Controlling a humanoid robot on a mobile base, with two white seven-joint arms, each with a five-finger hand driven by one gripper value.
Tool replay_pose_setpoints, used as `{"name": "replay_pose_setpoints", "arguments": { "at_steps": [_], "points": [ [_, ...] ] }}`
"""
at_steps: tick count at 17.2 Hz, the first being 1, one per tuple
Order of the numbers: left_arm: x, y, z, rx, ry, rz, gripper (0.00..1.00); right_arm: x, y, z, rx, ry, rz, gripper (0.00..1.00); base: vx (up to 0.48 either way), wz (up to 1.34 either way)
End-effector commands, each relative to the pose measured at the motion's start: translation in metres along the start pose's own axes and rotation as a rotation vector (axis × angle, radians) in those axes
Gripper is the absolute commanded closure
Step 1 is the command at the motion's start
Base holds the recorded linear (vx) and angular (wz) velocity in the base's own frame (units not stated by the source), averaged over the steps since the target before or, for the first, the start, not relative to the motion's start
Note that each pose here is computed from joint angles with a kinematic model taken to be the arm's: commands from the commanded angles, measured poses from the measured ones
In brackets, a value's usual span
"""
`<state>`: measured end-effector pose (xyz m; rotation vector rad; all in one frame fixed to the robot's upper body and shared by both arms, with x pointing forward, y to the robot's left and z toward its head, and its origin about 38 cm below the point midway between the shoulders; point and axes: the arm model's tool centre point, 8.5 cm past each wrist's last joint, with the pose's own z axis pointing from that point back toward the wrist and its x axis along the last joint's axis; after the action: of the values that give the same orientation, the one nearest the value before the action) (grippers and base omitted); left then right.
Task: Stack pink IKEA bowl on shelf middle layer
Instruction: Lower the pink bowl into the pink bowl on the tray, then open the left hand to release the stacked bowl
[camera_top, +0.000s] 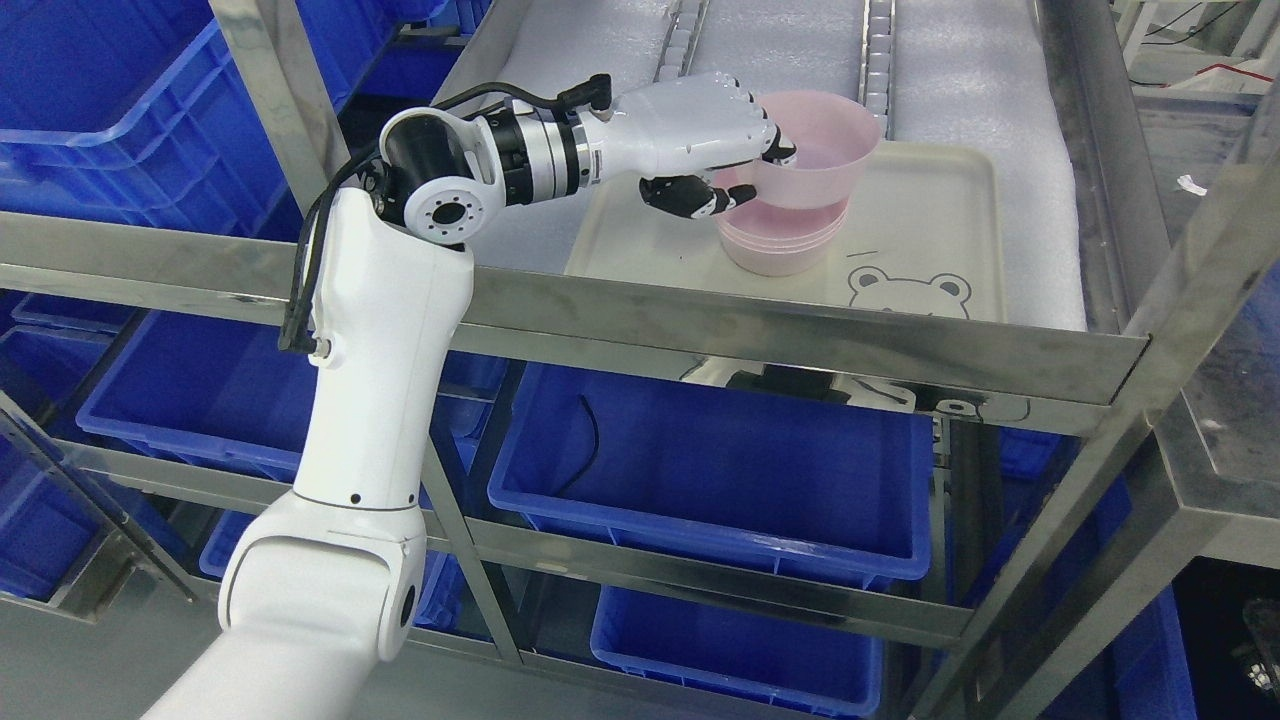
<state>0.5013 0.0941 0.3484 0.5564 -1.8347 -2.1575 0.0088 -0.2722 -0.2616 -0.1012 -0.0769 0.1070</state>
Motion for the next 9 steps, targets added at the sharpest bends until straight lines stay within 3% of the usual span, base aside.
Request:
{"name": "replay_pose_setpoints", "arguments": {
  "at_steps": [1,9],
  "points": [
    [-0.0147,-0.0085,0.0033,-0.1,0.045,-0.006,0.96,0.003,-0.0114,-0.0005,-0.018,-0.013,0.001,0.0,0.01,-0.11],
    [-0.0129,-0.0155,0.0033,-0.147,0.043,-0.004,0.95,0.003,-0.0114,-0.0005,-0.018,-0.013,0.001,0.0,0.003,-0.02]
  ]
}}
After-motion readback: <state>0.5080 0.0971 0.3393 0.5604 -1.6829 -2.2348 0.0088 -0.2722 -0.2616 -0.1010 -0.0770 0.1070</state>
